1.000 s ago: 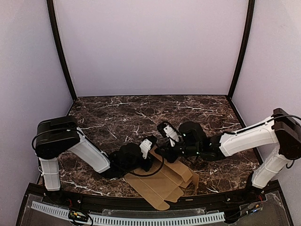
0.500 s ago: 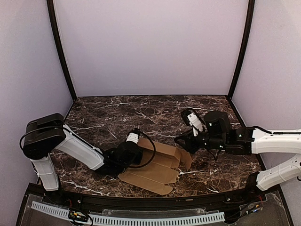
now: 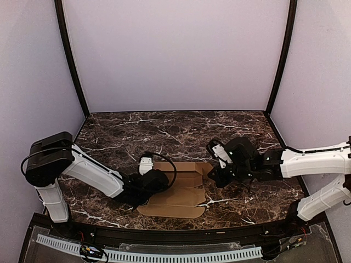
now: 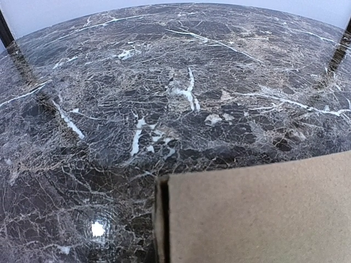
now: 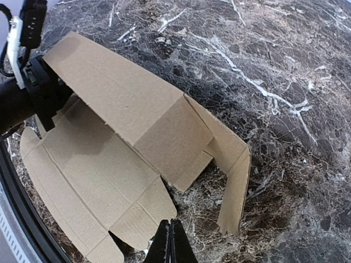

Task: Fold the paper box

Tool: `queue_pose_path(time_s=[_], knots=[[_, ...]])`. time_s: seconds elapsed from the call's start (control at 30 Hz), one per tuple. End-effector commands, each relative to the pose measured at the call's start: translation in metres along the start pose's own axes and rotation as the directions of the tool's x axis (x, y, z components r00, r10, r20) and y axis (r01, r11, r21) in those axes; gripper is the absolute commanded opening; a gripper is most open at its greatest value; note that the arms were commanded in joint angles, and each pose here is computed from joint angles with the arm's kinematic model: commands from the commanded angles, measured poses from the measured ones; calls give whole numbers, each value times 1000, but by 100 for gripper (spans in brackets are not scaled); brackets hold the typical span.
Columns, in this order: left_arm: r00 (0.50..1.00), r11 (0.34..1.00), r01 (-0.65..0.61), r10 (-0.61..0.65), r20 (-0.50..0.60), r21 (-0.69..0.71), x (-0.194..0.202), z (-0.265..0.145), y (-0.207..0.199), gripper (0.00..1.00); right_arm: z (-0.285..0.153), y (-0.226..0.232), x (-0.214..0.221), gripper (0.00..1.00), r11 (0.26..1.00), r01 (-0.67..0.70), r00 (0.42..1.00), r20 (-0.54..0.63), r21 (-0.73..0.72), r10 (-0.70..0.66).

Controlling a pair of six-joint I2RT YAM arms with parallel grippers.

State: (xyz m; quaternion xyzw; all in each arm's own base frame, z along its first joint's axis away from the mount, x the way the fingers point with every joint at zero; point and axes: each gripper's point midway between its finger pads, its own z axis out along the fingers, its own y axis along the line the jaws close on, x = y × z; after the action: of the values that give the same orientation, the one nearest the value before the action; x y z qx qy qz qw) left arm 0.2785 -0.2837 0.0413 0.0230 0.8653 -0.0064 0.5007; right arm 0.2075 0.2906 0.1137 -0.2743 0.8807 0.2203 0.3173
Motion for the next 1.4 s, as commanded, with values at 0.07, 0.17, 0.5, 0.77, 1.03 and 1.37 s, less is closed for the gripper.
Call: queue_pose_path(time_s=[0.07,0.17,0.5,0.77,1.03,1.37], knots=[[1000,1000,-17,17,-17,-15,3,-14,2,1,14,-3,-26,0,998,-11,1000,25,61,9],[1000,1000,-14,14,-27,-9,6,-15,0,1,20,-6,-34,0,996,2,999,34,94,-5],[998,1000,29,-29,-52,4,12,-18,-1,1,55,-8,-23,0,994,8,1000,-11,109,-7],[997,998,47,-44,-69,33,14,-19,-9,1,82,33,-33,0,1000,14,1000,11,2,-14],[996,998,54,-51,-72,39,12,-21,-11,1,68,24,-39,0,998,27,998,55,52,-30],[978,980,197,-195,-75,25,-12,-18,10,1,6,21,-14,0,999,4,995,96,-39,0]])
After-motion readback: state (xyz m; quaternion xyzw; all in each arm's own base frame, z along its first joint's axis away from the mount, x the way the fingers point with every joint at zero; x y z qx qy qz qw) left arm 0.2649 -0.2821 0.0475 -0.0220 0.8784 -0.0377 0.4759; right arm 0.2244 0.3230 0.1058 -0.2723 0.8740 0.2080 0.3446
